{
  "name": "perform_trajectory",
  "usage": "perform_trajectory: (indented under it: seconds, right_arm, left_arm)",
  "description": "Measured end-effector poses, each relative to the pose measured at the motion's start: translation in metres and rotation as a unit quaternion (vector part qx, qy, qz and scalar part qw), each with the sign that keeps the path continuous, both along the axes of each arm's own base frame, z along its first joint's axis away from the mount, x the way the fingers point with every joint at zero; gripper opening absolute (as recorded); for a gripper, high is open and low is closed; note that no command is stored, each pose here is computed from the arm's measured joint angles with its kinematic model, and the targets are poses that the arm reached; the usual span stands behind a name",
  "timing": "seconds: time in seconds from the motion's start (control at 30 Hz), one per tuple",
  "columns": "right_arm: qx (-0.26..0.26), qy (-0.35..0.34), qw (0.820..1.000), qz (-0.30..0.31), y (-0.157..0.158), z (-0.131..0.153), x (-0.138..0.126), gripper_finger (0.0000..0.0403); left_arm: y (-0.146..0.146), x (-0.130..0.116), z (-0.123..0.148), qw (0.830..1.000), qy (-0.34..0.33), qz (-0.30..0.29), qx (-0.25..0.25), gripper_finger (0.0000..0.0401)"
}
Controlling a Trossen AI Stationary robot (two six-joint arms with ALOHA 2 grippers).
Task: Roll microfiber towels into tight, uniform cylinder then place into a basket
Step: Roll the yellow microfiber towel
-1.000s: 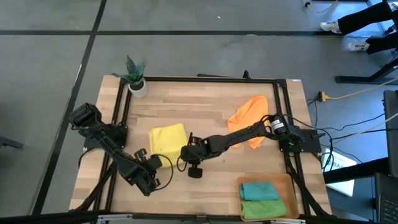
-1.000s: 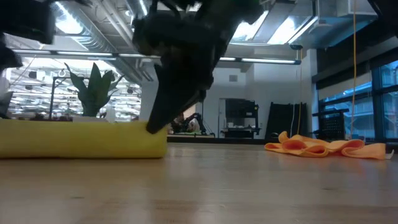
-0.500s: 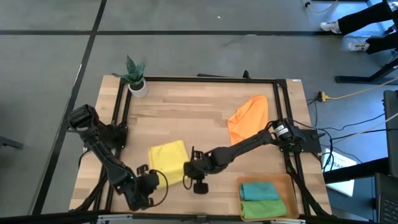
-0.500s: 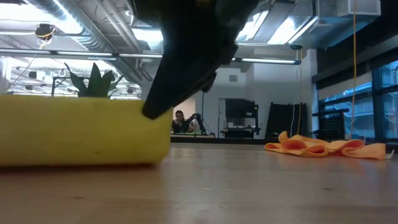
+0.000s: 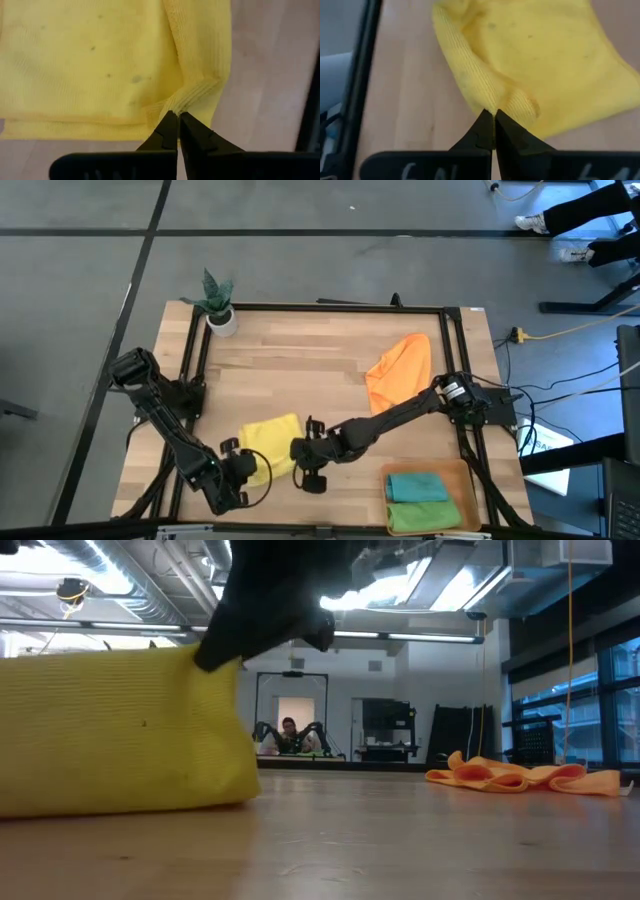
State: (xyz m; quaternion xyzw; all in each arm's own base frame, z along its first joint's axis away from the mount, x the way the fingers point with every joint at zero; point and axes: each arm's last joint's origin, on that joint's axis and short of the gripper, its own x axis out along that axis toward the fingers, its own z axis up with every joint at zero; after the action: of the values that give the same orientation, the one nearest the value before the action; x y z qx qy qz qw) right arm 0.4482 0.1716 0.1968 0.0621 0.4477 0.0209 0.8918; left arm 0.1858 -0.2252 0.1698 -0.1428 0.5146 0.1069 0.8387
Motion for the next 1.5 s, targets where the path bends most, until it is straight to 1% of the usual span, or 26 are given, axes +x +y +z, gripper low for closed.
perform_trajectory:
  seconds: [0.1,0.27,0.37,0.47,0.57,0.67,0.8,1.03,1.27,1.4,1.5]
  right_arm:
    - [0.001,0.007,1.000,-0.018,-0.013,-0.004,0.005,0.0006]
    - [0.015,0.035,0.999,-0.034,-0.033,-0.008,0.009,0.0006]
    - [0.038,0.056,0.998,-0.022,-0.040,-0.016,0.011,0.0006]
    - [0.056,0.070,0.996,-0.004,-0.046,-0.025,0.015,0.0006]
    - [0.052,0.077,0.996,-0.012,-0.053,-0.034,0.019,0.0006]
    - [0.039,0.074,0.996,-0.017,-0.059,-0.041,0.022,0.0006]
    - [0.036,0.072,0.997,-0.015,-0.061,-0.048,0.025,0.0006]
    - [0.027,0.070,0.997,-0.005,-0.060,-0.056,0.027,0.0007]
    - [0.012,0.046,0.999,0.026,-0.059,-0.054,0.030,0.0034]
    - [0.010,0.040,0.999,0.027,-0.059,-0.054,0.031,0.0052]
    - [0.010,0.030,0.999,0.031,-0.059,-0.053,0.033,0.0072]
  left_arm:
    - [0.001,-0.002,-0.001,1.000,0.007,0.020,-0.001,0.0000]
    - [0.002,-0.004,-0.001,0.999,0.013,0.035,-0.003,0.0000]
    - [0.003,-0.004,-0.001,0.999,0.019,0.044,-0.003,0.0000]
    - [0.006,-0.006,-0.002,0.997,0.031,0.067,0.001,0.0000]
    - [0.009,-0.007,-0.003,0.996,0.047,0.082,0.002,0.0000]
    - [0.009,-0.007,-0.003,0.996,0.046,0.081,0.001,0.0000]
    - [0.010,-0.006,-0.004,0.995,0.052,0.085,0.001,0.0000]
    - [0.010,-0.004,-0.017,0.994,0.071,0.087,0.016,0.0000]
    - [0.008,-0.004,-0.022,0.993,0.089,0.082,0.010,0.0000]
    - [0.008,-0.004,-0.022,0.993,0.090,0.080,0.011,0.0000]
    - [0.008,-0.004,-0.022,0.993,0.090,0.079,0.011,0.0000]
